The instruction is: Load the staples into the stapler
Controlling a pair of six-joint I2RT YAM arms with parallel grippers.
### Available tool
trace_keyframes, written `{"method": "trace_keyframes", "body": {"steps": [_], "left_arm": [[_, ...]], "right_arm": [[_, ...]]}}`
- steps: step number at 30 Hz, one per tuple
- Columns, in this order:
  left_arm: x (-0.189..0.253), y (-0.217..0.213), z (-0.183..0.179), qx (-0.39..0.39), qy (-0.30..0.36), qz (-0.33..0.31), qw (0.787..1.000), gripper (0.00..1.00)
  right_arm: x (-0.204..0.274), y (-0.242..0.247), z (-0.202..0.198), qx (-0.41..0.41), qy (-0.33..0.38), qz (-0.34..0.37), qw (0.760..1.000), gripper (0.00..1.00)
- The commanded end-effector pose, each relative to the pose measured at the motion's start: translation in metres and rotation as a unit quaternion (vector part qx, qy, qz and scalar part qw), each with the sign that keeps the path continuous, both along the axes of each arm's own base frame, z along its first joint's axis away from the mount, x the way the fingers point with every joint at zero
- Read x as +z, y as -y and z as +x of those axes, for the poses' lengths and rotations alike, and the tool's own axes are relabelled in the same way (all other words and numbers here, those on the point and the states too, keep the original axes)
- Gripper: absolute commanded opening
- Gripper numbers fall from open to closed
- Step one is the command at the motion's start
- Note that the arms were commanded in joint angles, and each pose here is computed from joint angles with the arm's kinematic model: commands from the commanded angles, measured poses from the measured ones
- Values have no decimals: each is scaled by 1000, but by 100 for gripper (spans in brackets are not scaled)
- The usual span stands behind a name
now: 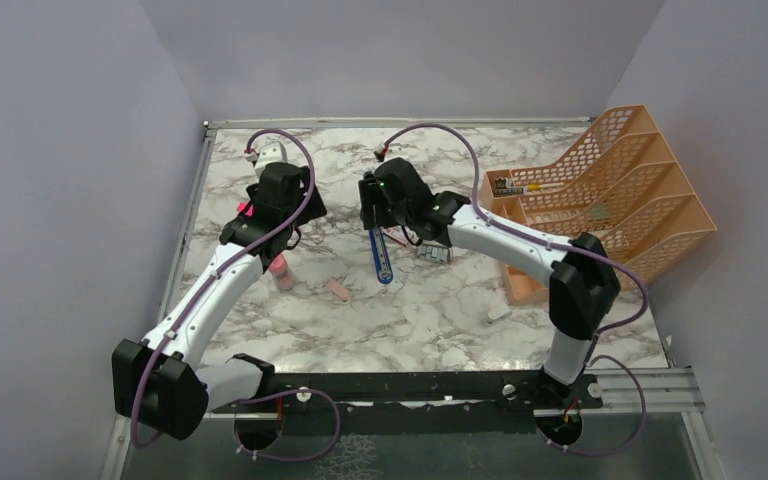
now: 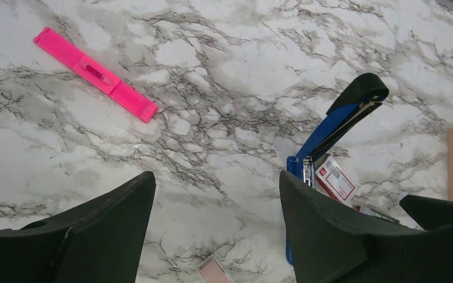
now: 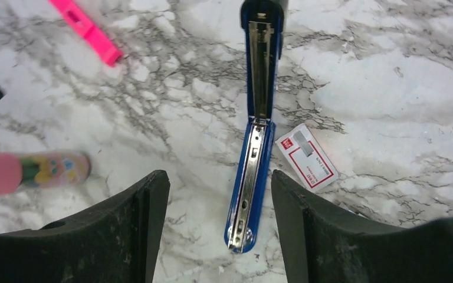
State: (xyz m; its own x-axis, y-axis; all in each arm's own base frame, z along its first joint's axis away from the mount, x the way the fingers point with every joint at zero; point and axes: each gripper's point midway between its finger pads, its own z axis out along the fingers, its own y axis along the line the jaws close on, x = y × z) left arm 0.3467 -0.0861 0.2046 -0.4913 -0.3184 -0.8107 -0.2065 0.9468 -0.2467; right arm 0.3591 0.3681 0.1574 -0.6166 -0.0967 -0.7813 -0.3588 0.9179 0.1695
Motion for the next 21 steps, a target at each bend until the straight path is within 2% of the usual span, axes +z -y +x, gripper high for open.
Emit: {"method": "trace_keyframes", "body": {"steps": [1,5,9,13,21], "left_arm": [[25,11,-5,-37,33,-29,998,78],[28,11,-15,-42,41,-41,997,78],[34,2,-20,-22,54,-42,997,79],[40,-7,-24,0,68,-39,997,79],[42,-6,-28,-4,72,-46,996,79]], "right_arm": [[24,-14,-37,123,11,44,991,66],[8,-22,-77,233,-8,39,972,61],[-17,-38,-116,293,-20,4,956,65],[-38,-59,-138,309,-46,-3,950,69],[-77,-78,-146,308,-76,-37,948,71]]}}
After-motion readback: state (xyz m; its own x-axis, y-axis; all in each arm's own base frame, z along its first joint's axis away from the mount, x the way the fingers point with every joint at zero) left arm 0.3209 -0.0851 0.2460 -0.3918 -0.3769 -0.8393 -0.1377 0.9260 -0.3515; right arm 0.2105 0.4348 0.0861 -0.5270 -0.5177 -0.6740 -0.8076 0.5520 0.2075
